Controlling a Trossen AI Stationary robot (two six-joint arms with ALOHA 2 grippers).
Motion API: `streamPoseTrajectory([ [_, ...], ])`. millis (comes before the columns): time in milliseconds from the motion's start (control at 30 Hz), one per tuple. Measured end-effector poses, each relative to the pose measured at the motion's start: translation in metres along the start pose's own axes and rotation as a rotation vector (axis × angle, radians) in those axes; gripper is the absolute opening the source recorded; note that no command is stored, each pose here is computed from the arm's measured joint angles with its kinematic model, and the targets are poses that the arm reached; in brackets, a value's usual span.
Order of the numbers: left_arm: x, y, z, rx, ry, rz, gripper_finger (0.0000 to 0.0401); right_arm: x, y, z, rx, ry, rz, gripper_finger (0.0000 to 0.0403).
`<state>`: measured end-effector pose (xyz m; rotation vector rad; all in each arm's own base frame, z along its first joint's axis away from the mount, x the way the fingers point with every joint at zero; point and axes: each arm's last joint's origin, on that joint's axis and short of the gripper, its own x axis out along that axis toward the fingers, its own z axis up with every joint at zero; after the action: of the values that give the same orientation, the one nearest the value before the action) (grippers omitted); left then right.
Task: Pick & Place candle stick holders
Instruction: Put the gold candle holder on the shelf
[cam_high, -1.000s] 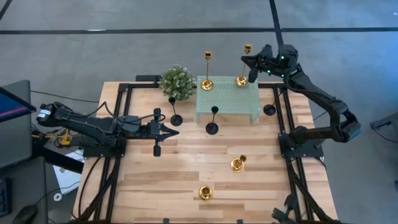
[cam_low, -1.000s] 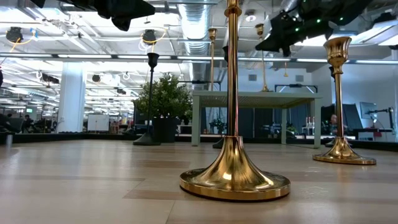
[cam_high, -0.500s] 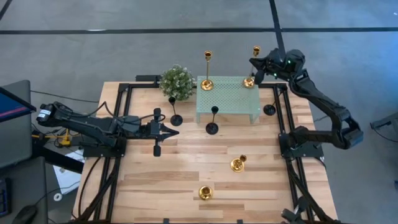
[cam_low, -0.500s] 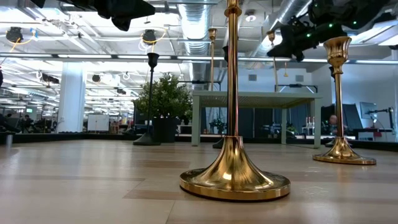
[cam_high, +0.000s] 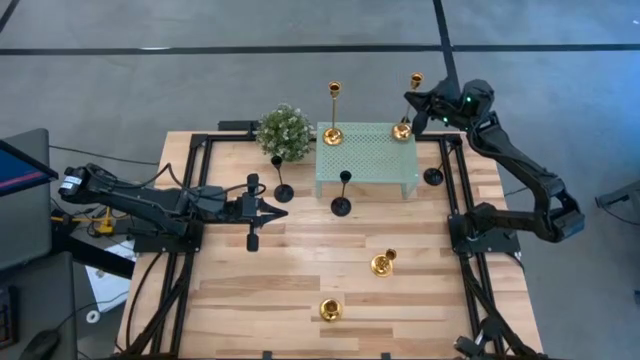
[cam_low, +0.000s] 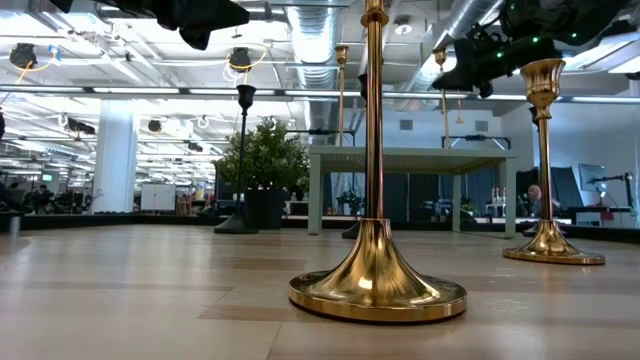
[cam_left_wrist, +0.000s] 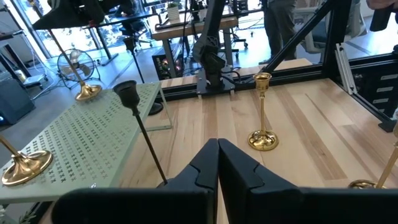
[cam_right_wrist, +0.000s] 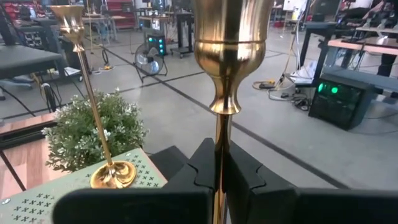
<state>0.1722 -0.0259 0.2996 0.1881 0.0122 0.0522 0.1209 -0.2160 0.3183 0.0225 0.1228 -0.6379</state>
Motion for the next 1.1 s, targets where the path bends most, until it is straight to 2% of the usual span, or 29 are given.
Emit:
streamPoseTrajectory([
  [900, 0.000, 0.000, 0.000, 0.000, 0.000, 0.001, 0.0010, 0.006, -0.002, -0.009, 0.059, 0.062, 0.012, 0.0018],
  [1100, 0.000, 0.000, 0.000, 0.000, 0.000, 0.000, 0.0010, 0.007, -0.002, -0.014, 0.076, 0.095, 0.012, 0.0059],
])
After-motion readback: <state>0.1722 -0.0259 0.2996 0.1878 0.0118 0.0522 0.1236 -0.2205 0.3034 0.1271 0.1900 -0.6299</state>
